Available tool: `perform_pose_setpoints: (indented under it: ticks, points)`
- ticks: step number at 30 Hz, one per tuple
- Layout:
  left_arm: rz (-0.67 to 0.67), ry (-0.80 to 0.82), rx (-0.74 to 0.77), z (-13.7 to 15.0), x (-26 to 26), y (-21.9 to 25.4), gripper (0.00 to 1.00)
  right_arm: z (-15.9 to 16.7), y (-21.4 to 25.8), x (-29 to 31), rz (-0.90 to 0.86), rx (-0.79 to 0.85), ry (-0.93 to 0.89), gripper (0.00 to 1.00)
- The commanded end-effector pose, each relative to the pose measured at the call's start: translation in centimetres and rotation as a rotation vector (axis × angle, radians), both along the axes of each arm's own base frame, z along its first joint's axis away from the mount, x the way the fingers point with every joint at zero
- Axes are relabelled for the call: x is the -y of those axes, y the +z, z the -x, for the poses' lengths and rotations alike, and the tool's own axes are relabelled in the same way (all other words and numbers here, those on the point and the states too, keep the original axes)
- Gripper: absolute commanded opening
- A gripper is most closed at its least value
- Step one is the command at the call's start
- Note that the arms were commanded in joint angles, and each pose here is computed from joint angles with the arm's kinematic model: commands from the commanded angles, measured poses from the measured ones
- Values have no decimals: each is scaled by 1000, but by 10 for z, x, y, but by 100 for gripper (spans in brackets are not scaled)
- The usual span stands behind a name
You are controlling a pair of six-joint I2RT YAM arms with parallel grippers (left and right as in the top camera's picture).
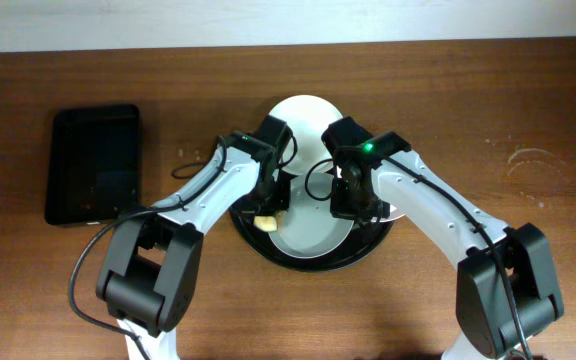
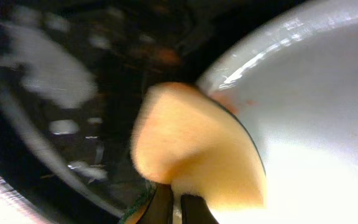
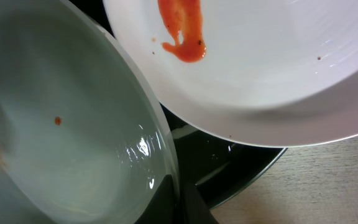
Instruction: Clean dirty plates on tray and stack at the side
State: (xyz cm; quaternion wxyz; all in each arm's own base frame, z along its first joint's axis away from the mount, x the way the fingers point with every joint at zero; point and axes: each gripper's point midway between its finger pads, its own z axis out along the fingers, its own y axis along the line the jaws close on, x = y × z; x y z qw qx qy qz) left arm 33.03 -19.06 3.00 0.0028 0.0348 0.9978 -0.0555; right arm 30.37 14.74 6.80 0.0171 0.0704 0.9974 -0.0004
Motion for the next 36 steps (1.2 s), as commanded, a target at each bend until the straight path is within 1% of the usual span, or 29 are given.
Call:
perform_pose_setpoints:
  ticks: [1,5,7,9,11,12,15,19,23,27,32,35,36]
  points:
    - [-121,32,82,-25,-20,9,0,-4,14,1,3,41,-6,4]
    - [-104,31,84,-27,-16,20,0,-3,14,3,12,39,-6,4]
    - [-39,11,61,-22,-5,23,0,-3,14,3,12,40,-6,4]
    - [97,-15,6,-13,19,26,0,-3,14,3,15,42,-6,4]
    - [202,-31,-34,-6,36,30,0,-3,14,3,15,42,-6,4]
    - [234,-36,-47,-4,42,32,0,-3,14,3,14,42,-6,4]
    - [268,-53,-34,-4,52,30,0,-4,14,3,13,44,-6,4]
    - [402,-104,-42,7,84,23,0,-4,14,3,13,44,-5,4]
    - [423,-96,-58,14,89,12,0,-4,14,3,13,44,-5,4]
    - [537,-125,-60,16,106,5,0,-4,14,3,13,45,-5,4]
    - [508,-113,-89,21,100,-16,0,-5,14,2,12,49,-2,4]
    - [439,-99,-61,16,90,-21,0,-5,14,2,12,48,-1,4]
    - [438,-93,-53,12,88,-19,0,-5,14,2,12,48,-2,4]
